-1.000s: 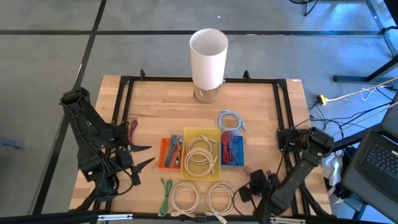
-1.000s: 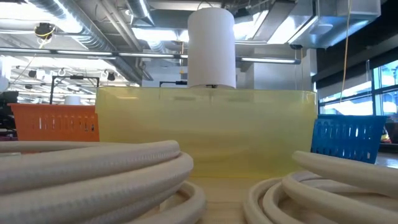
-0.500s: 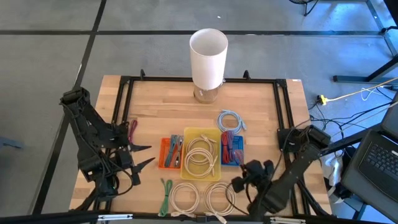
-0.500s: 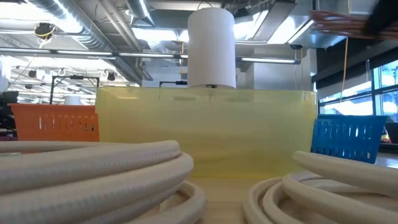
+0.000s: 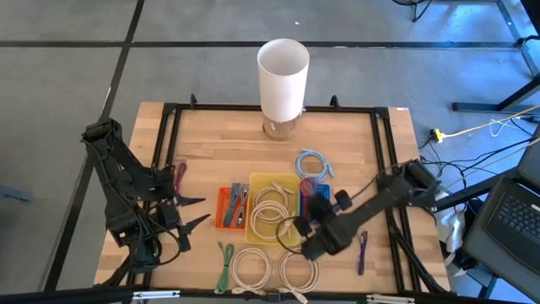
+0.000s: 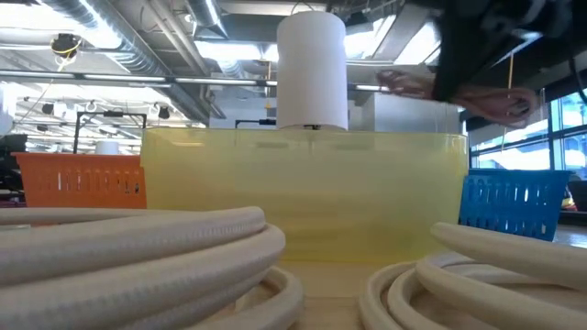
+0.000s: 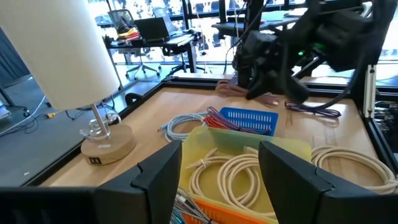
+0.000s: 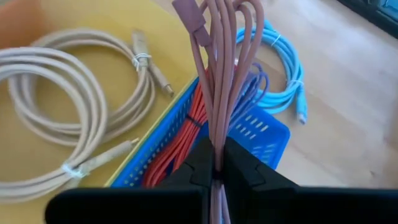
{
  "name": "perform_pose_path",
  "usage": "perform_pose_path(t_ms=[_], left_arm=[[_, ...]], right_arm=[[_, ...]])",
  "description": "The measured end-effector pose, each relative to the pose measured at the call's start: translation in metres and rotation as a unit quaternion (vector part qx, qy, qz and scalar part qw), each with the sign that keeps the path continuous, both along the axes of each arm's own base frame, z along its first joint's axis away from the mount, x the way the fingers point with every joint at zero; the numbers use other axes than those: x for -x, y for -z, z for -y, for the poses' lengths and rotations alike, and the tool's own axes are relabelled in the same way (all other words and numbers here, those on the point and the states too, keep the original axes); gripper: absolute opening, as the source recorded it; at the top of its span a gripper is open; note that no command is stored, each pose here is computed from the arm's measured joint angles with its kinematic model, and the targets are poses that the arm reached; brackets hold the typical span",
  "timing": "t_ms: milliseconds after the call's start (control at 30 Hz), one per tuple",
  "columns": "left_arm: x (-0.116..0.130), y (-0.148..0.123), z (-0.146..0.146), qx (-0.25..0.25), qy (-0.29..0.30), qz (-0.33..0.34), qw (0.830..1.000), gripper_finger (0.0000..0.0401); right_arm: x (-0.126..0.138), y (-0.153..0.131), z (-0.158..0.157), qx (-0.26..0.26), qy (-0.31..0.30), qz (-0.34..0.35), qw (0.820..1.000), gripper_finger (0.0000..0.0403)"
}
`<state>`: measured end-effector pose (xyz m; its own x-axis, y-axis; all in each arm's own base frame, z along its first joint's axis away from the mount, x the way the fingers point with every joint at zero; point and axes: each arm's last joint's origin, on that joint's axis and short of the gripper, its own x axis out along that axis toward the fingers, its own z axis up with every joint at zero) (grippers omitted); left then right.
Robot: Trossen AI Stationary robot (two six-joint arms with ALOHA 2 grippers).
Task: Pick & Place USB Port
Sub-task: Put the pink charger cable into the blue bin
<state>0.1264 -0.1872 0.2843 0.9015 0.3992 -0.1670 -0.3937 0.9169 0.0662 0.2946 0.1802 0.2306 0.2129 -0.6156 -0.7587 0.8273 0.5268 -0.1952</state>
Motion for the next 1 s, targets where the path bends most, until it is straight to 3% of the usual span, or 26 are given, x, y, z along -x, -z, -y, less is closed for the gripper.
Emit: perform_pose_path(t_ms=[200, 367, 567, 733, 867, 1000], left_arm=[[0.000, 0.000, 0.000, 0.003, 0.000, 0.000, 1.000, 0.0207], [0.000, 0.001, 0.001, 0.017, 0.005, -0.014, 1.000, 0.0207], [0.000, 0.002, 0.002, 0.016, 0.012, -0.032, 0.999, 0.0207], [0.000, 0.001, 0.001, -0.001, 0.011, -0.026, 1.000, 0.0207], [0.000, 0.001, 0.001, -0.002, 0.010, -0.024, 1.000, 0.0207], [0.000, 0.001, 0.001, -0.001, 0.011, -0.027, 1.000, 0.0207]], right_arm=[[-0.010, 0.004, 0.037, 0.014, 0.005, -0.076, 0.997, 0.0016], [0.022, -0.008, 0.075, 0.023, 0.057, -0.083, 0.995, 0.0016], [0.083, -0.024, 0.091, -0.009, 0.061, 0.091, 0.994, 0.0016], [0.100, -0.002, 0.088, -0.050, 0.026, 0.286, 0.957, 0.0016], [0.097, 0.035, 0.086, -0.089, 0.021, 0.334, 0.938, 0.0016], [0.088, 0.053, 0.081, -0.095, 0.022, 0.344, 0.934, 0.0016]])
